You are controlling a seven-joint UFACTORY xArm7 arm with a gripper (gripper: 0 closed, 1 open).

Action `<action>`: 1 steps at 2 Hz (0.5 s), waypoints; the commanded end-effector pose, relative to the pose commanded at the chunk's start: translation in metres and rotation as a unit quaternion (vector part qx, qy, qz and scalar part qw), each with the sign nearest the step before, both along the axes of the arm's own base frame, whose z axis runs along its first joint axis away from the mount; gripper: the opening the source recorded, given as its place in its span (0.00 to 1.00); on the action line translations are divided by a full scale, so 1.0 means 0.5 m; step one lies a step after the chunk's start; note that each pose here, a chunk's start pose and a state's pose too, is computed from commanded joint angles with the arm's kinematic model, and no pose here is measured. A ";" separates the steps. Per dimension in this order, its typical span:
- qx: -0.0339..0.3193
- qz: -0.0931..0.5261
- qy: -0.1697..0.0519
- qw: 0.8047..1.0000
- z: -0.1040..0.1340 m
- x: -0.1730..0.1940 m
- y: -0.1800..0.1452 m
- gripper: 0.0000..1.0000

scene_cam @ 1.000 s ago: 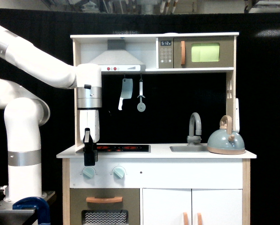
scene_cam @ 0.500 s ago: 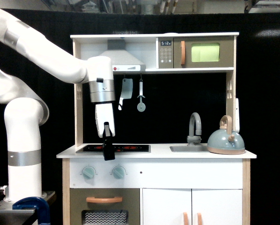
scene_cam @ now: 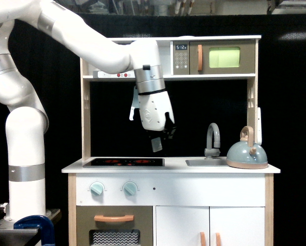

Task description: Place the teapot on the stove

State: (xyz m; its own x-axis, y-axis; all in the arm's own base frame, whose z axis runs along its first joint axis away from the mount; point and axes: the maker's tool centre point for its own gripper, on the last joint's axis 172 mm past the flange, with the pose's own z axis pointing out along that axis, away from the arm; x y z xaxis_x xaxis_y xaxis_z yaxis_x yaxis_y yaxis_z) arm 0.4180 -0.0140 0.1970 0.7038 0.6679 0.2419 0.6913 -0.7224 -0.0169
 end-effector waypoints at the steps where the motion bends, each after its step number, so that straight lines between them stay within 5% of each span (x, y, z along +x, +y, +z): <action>1: 0.022 0.211 0.001 0.977 0.040 0.200 0.048 1.00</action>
